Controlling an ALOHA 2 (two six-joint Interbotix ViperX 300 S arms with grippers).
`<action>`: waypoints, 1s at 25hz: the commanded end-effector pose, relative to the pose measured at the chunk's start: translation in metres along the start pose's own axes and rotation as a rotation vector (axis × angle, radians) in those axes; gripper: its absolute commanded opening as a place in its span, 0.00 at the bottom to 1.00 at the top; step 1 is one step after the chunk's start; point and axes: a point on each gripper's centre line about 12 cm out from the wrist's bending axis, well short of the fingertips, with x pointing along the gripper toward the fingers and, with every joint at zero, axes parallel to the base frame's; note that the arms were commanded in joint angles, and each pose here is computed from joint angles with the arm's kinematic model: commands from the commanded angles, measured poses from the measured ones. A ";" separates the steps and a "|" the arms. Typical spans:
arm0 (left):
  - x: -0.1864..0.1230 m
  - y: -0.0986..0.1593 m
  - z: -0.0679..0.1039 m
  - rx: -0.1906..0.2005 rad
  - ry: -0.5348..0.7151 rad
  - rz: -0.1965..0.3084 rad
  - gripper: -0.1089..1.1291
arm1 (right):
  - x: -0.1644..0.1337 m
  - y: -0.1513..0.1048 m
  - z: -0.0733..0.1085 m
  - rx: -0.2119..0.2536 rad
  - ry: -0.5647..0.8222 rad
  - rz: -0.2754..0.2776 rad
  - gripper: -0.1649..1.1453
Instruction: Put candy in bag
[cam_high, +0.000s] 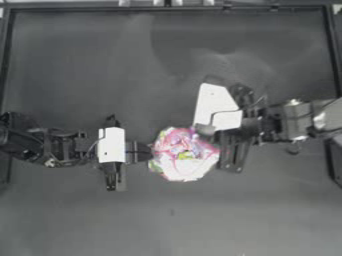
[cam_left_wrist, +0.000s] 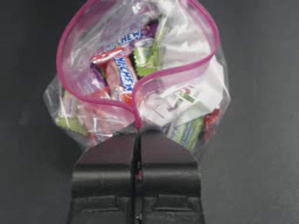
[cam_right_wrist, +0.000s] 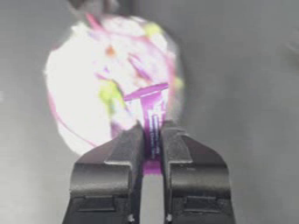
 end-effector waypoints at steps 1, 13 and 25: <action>-0.008 0.002 0.027 -0.004 -0.084 0.002 0.14 | -0.003 0.007 0.013 0.005 -0.045 0.026 0.44; -0.007 0.001 0.027 -0.004 -0.084 0.002 0.14 | 0.025 0.022 0.012 0.006 -0.034 0.067 0.44; -0.008 0.002 0.028 -0.004 -0.086 0.002 0.14 | 0.049 0.023 0.006 -0.008 0.007 0.052 0.44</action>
